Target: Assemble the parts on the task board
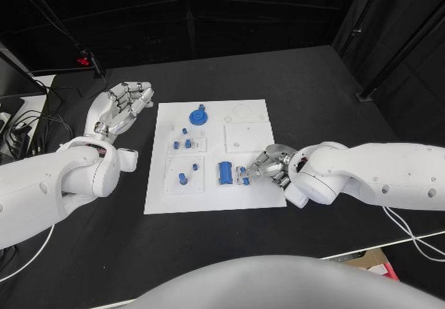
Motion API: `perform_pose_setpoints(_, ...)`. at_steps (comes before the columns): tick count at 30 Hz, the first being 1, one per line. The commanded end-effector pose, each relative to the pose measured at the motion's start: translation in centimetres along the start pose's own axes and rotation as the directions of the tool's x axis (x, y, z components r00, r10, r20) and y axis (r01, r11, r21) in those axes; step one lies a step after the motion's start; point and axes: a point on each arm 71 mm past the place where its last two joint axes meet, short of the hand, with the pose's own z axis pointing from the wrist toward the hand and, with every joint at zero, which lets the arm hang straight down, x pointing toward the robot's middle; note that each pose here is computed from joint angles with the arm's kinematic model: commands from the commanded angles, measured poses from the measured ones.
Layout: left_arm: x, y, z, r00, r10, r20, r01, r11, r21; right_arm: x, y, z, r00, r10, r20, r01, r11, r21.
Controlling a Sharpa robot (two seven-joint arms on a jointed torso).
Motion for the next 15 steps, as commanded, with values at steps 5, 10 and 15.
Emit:
perform_pose_setpoints(5, 0.07, -0.29, 0.07, 1.0, -0.006, -0.007, 0.006, 1.0, 0.028, 0.13, 0.29, -0.04, 1.0, -0.027, 0.005, 0.027, 1.0, -0.016)
perform_pose_setpoints(10, 0.08, -0.29, 0.07, 1.0, -0.006, -0.007, 0.006, 1.0, 0.028, 0.15, 0.3, 0.0, 1.0, -0.03, 0.004, 0.03, 0.999, -0.014)
perform_pose_setpoints(15, 0.1, -0.28, 0.08, 1.0, -0.006, -0.007, 0.006, 1.0, 0.027, 0.2, 0.28, 0.06, 0.999, -0.036, -0.002, 0.036, 0.999, -0.009)
